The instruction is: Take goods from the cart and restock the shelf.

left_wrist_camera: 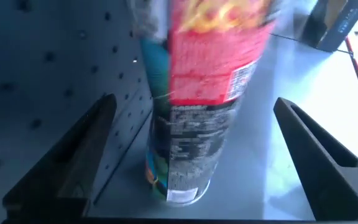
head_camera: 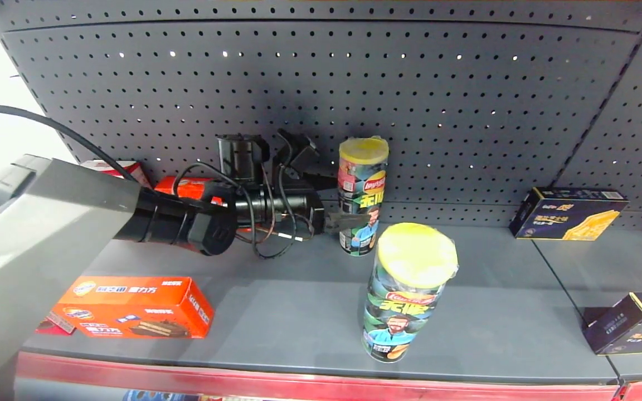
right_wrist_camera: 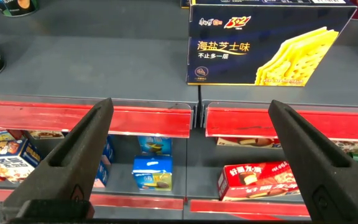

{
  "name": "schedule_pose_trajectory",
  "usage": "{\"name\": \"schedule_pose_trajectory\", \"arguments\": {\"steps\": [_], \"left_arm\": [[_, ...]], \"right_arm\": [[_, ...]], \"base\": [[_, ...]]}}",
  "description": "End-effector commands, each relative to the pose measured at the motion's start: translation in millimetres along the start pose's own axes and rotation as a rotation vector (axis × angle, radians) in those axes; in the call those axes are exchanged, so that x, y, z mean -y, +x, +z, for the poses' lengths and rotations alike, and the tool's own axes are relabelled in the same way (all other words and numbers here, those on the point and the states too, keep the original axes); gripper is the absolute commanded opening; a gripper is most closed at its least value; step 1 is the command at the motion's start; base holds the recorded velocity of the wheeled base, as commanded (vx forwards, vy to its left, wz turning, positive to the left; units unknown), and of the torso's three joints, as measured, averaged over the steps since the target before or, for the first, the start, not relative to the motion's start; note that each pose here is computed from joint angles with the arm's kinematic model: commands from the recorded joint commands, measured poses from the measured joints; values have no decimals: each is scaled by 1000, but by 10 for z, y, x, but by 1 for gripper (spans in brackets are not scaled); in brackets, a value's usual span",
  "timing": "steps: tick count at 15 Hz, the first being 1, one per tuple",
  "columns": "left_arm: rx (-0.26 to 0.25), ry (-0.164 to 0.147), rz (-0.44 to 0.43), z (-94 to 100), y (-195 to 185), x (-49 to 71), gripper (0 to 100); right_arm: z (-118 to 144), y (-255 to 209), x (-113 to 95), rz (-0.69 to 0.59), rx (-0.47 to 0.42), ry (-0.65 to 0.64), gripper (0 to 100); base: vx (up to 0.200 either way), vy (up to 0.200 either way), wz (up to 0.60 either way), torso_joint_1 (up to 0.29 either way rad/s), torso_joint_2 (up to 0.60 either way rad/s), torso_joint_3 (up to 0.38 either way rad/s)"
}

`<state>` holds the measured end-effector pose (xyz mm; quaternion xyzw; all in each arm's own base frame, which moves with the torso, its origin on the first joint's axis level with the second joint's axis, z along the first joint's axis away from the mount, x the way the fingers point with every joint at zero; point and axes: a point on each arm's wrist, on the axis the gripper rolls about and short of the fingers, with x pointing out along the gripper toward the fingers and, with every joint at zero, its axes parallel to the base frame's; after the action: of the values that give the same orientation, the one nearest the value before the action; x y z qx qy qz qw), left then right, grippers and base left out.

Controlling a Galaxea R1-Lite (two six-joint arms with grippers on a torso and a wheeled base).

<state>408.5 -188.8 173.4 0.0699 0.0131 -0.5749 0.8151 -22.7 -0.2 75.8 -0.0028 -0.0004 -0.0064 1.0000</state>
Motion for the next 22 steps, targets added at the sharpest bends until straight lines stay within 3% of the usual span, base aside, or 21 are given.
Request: {"name": "schedule_pose_trajectory", "arguments": {"steps": [1,3,8,14,22], "left_arm": [[-10,35,67,166,-102,47,100],[-62,54,107,157,-127,73,100],[-94,65,173,187,-158,73,100],[-150,49,296,153,-192,22,100],[-165,44,334,140,-241,-20,100]], "right_arm": [[0,0,0,0,1,-1,100],[0,0,0,0,1,-1,100],[0,0,0,0,1,-1,100],[0,0,0,0,1,-1,100],[0,0,0,0,1,-1,100]], "base": [[0,0,0,0,0,0],[0,0,0,0,0,0],[0,0,0,0,0,0],[0,0,0,0,0,0],[0,0,0,0,0,0]]}}
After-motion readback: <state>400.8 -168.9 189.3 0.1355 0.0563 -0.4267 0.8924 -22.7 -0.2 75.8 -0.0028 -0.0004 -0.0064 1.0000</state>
